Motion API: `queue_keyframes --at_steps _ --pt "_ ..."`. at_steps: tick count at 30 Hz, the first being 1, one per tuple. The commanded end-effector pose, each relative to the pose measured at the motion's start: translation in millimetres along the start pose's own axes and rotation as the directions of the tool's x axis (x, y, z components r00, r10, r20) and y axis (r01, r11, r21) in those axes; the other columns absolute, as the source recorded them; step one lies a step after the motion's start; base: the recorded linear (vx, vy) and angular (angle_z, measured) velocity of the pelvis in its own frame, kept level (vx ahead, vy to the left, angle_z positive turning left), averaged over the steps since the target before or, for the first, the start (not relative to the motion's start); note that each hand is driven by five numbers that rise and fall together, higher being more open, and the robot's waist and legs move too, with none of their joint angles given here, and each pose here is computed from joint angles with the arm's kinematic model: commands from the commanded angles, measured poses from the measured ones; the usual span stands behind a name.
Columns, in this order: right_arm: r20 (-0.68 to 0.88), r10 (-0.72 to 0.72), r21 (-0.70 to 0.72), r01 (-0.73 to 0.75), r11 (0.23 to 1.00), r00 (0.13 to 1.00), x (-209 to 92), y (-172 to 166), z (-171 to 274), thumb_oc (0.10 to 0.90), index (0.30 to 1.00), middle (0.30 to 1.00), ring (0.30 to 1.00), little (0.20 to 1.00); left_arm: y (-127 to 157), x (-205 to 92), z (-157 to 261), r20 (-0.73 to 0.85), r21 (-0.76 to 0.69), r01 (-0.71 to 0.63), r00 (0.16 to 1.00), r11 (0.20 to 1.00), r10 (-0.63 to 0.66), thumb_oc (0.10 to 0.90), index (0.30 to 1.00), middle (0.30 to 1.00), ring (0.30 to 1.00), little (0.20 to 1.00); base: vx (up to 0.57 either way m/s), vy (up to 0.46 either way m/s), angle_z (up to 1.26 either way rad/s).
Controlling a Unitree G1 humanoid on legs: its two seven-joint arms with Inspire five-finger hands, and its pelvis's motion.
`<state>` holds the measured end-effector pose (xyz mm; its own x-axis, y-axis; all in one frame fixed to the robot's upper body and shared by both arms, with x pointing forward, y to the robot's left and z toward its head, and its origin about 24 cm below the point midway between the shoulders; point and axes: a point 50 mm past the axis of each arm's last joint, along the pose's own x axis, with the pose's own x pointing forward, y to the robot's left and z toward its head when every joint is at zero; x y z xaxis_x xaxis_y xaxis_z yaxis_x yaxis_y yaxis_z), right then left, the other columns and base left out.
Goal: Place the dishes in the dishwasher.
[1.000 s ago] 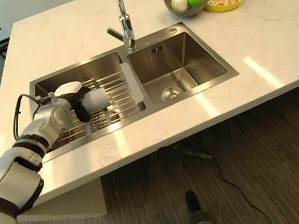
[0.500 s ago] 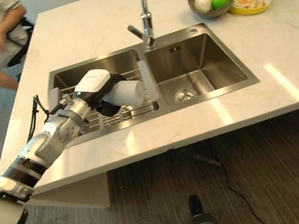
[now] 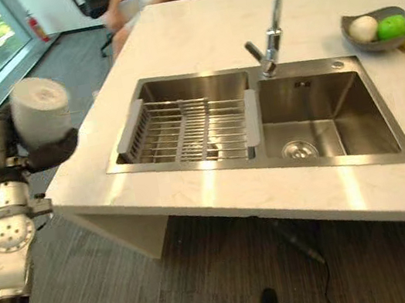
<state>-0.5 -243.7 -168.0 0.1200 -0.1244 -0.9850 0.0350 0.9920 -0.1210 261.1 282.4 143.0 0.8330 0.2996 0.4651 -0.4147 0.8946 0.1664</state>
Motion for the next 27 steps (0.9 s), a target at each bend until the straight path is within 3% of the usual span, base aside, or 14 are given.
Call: queue_keyframes --at_steps 1,3,12,22,26,27 --pt "0.146 0.001 0.015 -0.003 1.0 0.989 1.2 -2.1 38.9 0.8 0.9 0.9 0.9 0.9 28.3 25.3 59.1 0.298 -0.172 -0.062 0.948 0.983 0.112 0.4 0.3 0.3 0.3 0.3 -0.21 -0.033 1.42" --pt "0.145 -0.028 0.021 0.026 0.999 0.989 -0.1 -10.7 37.2 0.8 0.9 0.9 0.9 0.9 32.8 17.2 47.5 0.249 -0.216 -0.092 0.958 0.972 0.146 0.4 0.3 0.3 0.3 0.3 -0.23 -0.018 1.72" --pt "0.133 -0.043 0.07 0.034 0.997 0.99 0.3 -12.2 35.6 0.8 0.9 0.9 0.9 0.9 57.1 -15.3 12.7 0.101 -0.093 -0.188 0.975 0.978 0.197 0.4 0.3 0.3 0.3 0.3 -0.21 0.164 1.06" --pt "0.101 0.013 0.164 -0.03 0.986 0.995 2.9 13.4 18.8 0.8 0.9 0.9 0.9 0.9 34.1 -32.2 18.1 0.119 -0.013 -0.013 0.993 1.0 0.014 0.4 0.3 0.3 0.3 0.3 -0.09 0.454 1.11" --pt "0.168 0.015 0.199 -0.049 0.979 0.986 3.7 14.8 40.5 0.8 0.9 0.9 0.9 0.9 10.1 -21.3 22.2 0.157 -0.037 0.088 0.984 0.995 -0.082 0.4 0.3 0.3 0.3 0.3 0.14 0.33 1.53" --pt "0.184 0.031 0.234 -0.074 0.97 0.982 3.9 19.8 43.6 0.8 0.9 0.9 0.9 0.9 -12.7 -15.9 23.7 0.172 -0.055 0.177 0.971 0.983 -0.165 0.4 0.3 0.3 0.3 0.3 0.26 0.253 2.42"
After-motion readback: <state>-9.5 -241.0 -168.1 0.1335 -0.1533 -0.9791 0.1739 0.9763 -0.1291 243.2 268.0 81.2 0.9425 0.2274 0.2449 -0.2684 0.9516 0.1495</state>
